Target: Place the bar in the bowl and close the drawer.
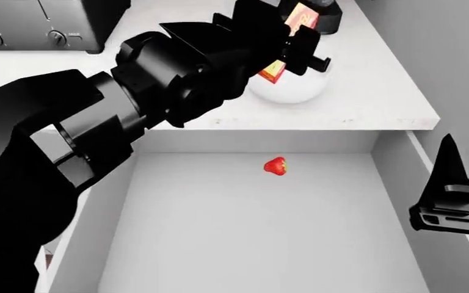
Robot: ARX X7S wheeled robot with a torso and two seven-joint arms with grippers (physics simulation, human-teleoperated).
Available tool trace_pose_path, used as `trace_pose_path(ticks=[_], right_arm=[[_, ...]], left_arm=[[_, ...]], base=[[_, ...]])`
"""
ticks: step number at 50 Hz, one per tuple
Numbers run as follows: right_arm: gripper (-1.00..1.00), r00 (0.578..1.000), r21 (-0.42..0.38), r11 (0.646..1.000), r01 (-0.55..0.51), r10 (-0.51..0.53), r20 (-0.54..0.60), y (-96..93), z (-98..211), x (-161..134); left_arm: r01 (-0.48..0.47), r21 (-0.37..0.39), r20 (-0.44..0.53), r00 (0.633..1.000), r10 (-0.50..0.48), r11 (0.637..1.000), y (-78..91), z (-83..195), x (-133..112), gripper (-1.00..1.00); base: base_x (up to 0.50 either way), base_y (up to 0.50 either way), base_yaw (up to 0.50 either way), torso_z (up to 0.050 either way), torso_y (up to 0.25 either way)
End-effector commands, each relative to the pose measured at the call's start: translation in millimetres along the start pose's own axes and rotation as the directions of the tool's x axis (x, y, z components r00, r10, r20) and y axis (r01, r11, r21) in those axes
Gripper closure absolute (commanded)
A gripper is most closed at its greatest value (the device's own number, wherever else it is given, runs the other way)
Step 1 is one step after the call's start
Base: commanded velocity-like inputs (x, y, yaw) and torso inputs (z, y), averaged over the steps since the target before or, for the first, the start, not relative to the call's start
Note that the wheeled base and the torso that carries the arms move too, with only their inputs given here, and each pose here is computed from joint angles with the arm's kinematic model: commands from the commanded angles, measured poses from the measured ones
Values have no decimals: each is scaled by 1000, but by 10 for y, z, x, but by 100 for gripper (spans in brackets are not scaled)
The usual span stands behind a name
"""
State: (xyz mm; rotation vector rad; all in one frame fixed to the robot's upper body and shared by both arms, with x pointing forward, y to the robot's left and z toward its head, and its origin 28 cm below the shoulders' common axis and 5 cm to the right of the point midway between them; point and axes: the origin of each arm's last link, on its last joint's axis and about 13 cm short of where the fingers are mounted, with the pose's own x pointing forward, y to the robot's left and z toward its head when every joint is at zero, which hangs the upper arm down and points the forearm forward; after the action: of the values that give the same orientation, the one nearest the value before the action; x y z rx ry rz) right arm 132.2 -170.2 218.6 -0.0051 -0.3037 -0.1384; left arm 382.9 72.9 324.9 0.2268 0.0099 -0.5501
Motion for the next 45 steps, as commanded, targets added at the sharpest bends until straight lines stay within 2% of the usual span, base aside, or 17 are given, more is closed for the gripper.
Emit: trace_pose_path(ticks=[1,6,16,24,33,45], right_arm=[[-100,998,-14,1000,-1,2,71,101,204,11],[-100,994,-33,999,-11,14,109,174,359,-28],[-100,984,-52,998,-18,27,176,171,560,73],[-100,981,-59,998,-27,38,191,169,599,89],[-100,982,-54,998,-38,48,183,173,525,58],[-100,983,-45,998,-43,50,177,178,461,23]], left_arm=[[-14,12,61,998,14,1000,31,189,-27,100],[-26,8,111,993,25,1000,79,381,-65,100],[-63,9,175,983,60,998,177,683,-149,100],[-77,9,258,963,73,997,129,555,-73,100],[-66,20,255,965,59,998,64,396,-25,100],[-70,38,237,970,59,997,58,331,-11,100]], base=[[0,0,0,0,0],[0,0,0,0,0],[0,0,0,0,0],[0,0,0,0,0],[0,0,0,0,0],[0,0,0,12,-232]])
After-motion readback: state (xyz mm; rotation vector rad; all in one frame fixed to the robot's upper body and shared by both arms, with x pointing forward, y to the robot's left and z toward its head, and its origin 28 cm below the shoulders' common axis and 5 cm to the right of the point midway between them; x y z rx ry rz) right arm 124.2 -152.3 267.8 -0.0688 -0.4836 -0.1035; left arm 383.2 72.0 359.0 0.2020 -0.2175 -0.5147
